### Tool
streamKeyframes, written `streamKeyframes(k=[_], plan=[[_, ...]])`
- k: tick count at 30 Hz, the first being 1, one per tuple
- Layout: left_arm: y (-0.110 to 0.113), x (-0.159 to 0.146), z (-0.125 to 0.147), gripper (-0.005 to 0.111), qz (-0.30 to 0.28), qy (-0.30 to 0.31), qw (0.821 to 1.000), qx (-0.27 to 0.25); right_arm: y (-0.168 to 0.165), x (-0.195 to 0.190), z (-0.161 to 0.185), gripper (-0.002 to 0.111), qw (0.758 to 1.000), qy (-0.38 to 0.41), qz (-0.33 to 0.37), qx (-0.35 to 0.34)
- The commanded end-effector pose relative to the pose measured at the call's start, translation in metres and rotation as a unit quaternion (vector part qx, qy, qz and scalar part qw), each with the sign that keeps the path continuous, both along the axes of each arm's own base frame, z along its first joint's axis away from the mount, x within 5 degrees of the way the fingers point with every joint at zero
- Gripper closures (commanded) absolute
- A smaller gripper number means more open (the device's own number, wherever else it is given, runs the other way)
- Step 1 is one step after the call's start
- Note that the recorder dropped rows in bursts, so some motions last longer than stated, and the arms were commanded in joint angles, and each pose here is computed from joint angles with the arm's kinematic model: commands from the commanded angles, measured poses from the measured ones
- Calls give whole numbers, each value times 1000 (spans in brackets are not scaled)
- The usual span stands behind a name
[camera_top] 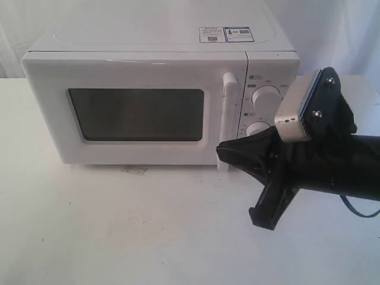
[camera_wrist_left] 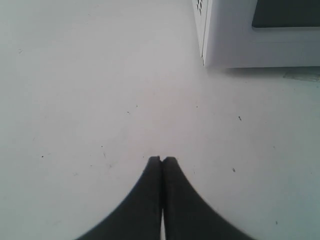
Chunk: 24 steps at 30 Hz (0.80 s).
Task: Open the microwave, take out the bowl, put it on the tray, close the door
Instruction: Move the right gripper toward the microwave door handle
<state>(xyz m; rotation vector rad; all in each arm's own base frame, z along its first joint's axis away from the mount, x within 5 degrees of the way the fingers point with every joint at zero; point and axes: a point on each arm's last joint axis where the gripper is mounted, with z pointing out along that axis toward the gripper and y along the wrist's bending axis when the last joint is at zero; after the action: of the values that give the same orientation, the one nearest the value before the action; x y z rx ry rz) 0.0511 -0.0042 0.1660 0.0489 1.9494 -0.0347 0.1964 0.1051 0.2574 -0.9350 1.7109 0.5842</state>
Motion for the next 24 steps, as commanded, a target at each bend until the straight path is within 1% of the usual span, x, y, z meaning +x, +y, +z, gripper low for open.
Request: streamKeyframes(k=[1,3,5,6,8,12,13,15,24], plan=[[0,0,-1,107,2,1,1000,-3,-17,21,1,108,999,-9,-35,1],[0,0,-1,107,2,1,1000,-3,-23,28,0,107,999,-3,-32,18],[0,0,-1,107,2,1,1000,-3,-26,38,-1,98,999,3,-35,22],[0,0,-1,107,2,1,1000,-3,-25,44,-4,90,999,11,-31,26],[0,0,-1,107,2,1,1000,-3,-20,55,-9,74,998,26,3,49],[0,0,-1,107,2,1,1000,-3,-26,72,-13,47,994,39,36,96],[0,0,-1,107,2,1,1000,-3,-29,74,-15,42,993,43,38,105],[0,0,-1,107,2,1,1000,-3,-36,78,-19,39,992,50,31,113],[0,0,-1,107,2,1,1000,-3,-55,81,-15,39,989,39,25,141]])
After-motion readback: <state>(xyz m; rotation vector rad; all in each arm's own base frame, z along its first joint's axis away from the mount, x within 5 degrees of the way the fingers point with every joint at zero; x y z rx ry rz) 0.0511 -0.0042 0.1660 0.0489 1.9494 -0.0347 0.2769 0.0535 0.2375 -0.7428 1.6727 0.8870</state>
